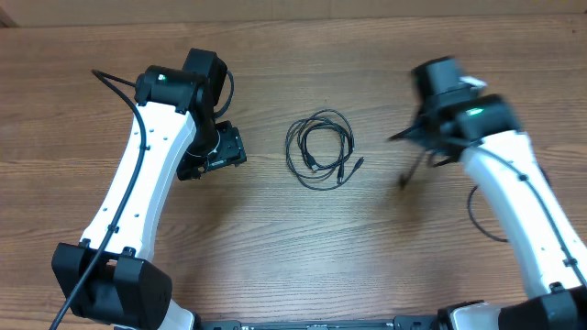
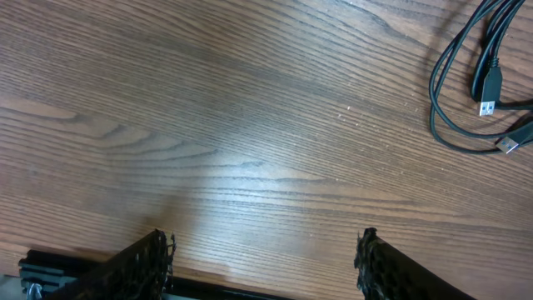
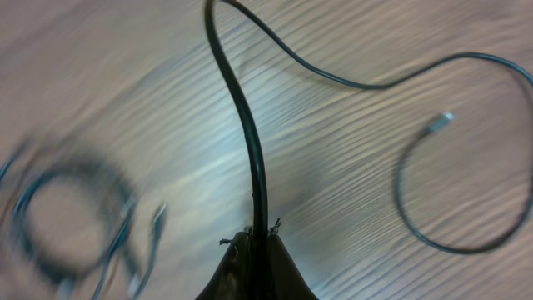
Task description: Untangle cables
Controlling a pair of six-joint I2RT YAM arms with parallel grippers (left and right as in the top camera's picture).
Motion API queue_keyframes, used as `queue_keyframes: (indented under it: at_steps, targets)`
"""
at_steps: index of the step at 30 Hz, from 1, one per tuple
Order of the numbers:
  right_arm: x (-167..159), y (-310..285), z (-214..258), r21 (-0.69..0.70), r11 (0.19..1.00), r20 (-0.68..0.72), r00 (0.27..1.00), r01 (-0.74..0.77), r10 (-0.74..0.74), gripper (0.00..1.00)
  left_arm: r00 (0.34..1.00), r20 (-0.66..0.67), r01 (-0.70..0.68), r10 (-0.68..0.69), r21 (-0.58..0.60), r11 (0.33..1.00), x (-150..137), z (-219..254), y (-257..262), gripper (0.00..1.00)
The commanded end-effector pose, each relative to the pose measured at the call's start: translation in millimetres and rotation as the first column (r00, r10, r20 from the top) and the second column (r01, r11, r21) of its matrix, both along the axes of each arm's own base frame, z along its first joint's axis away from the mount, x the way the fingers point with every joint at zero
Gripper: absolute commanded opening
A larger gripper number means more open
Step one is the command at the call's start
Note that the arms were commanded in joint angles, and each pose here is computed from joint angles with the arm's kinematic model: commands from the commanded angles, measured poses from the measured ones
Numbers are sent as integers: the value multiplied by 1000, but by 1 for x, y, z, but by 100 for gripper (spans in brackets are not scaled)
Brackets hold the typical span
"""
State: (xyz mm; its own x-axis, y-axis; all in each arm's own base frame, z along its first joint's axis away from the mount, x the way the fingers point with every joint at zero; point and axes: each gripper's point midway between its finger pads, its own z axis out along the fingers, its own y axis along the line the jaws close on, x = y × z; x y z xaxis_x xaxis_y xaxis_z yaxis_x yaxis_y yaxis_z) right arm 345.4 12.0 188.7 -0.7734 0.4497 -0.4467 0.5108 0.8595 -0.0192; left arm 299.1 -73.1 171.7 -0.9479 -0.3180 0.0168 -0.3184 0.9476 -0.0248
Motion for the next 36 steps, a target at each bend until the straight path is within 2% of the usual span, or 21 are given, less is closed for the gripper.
queue_keyframes:
  at_steps: [1, 5, 9, 12, 13, 15, 17, 23, 27, 33, 36]
  targets:
    - [4, -55, 8, -27, 990, 36, 990, 140, -139, 4, 1000, -13, 11, -11, 7, 1000, -1, -3, 1, 74]
    - [5, -113, 8, 30, 954, 74, 951, 298, -299, 5, 1000, -12, 10, -10, 6, 1000, -1, -3, 1, 74]
    - [12, -122, -4, 194, 951, 49, 966, 241, -254, 14, 1000, -8, 10, -10, 6, 1000, 0, -3, 0, 74]
    - [7, -126, -17, 228, 937, 4, 963, 263, -271, 45, 1000, -8, 10, -10, 6, 1000, 0, -3, 0, 74]
    - [4, -127, -24, 224, 936, -21, 962, 271, -274, 67, 1000, -8, 10, -10, 6, 1000, 0, -3, 0, 74]
    - [2, -126, -32, 225, 934, -49, 961, 277, -273, 86, 1000, -9, 10, -10, 6, 1000, 0, -3, 0, 74]
    - [0, -125, -41, 225, 932, -83, 958, 285, -273, 92, 1000, -9, 10, -10, 6, 1000, 0, -3, 0, 74]
    - [-7, -124, -65, 227, 917, -180, 939, 328, -291, 99, 1000, -14, 10, -10, 7, 1000, -1, -3, 1, 73]
    - [-7, -121, -78, 239, 914, -224, 935, 328, -277, 100, 1000, -13, 10, -10, 7, 1000, -1, -3, 1, 73]
    - [6, -81, -88, 413, 896, -223, 972, 165, -76, 100, 1000, -8, 10, -10, 5, 1000, 0, -3, 0, 74]
    - [10, -67, -92, 441, 888, -227, 973, 134, -34, 100, 1000, 0, 9, -9, 3, 1000, 2, -3, 0, 74]
